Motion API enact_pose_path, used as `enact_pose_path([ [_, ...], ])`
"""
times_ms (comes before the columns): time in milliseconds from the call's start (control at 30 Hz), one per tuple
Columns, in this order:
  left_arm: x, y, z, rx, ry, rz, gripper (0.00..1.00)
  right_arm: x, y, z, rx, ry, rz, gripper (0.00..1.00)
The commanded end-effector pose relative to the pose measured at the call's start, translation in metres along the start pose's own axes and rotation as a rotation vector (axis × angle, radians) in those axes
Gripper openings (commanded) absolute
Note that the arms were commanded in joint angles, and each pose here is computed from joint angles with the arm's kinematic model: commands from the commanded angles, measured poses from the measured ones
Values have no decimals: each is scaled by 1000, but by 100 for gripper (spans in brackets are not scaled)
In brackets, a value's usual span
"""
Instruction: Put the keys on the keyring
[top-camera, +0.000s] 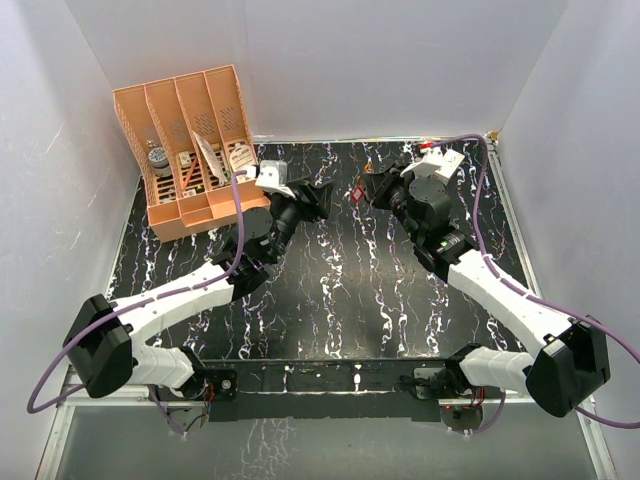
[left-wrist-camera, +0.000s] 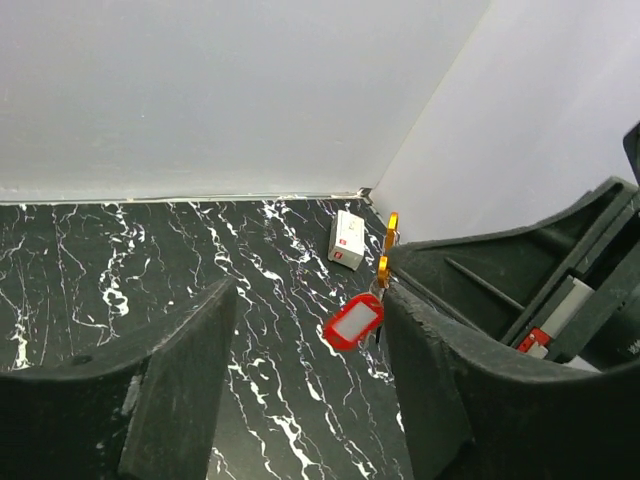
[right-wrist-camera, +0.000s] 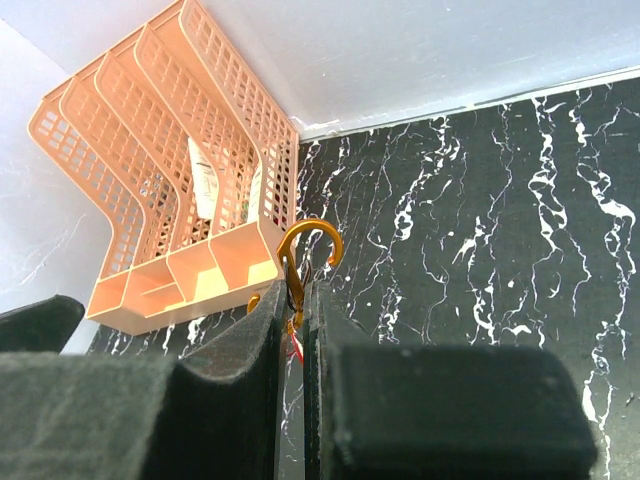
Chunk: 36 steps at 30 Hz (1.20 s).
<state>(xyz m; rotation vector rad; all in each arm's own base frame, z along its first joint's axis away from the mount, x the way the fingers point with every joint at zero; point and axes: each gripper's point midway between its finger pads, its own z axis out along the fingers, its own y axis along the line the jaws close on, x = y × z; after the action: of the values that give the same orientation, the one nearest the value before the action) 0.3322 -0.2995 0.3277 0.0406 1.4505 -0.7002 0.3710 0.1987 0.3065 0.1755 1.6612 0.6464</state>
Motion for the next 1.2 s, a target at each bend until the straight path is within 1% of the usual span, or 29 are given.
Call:
enact_pose_path([
  [0, -14, -12, -10, 80, -44, 27, 56, -48, 32, -6, -110, -122, -33, 0],
  [67, -18, -14, -9, 92, -47, 34, 54, -47, 34, -10, -136, -124, -85, 0],
  [133, -23, -18, -6, 103, -19, 38, 54, -45, 34, -14, -158, -126, -152, 0],
  [200, -18, -21, -2, 117, 60, 56, 54, -42, 34, -17, -179, -124, -225, 0],
  [367, -13, -34, 12, 168, 189, 60, 53, -32, 33, -19, -224, -102, -352, 0],
  [467, -15, -35, 20, 187, 233, 28, 52, -24, 31, -18, -233, -78, -405, 0],
  [633, -11, -28, 37, 265, 309, -72, 49, -14, 29, -16, -249, -44, -452, 0],
  [700, -9, -27, 41, 278, 322, -77, 47, -11, 30, -15, -259, -33, -457, 0],
  [900, -2, -32, 43, 334, 345, -78, 46, -2, 35, -12, -287, 1, -468, 0],
  [1167, -10, -40, 39, 388, 297, -97, 44, 4, 34, -8, -282, 31, -465, 0],
])
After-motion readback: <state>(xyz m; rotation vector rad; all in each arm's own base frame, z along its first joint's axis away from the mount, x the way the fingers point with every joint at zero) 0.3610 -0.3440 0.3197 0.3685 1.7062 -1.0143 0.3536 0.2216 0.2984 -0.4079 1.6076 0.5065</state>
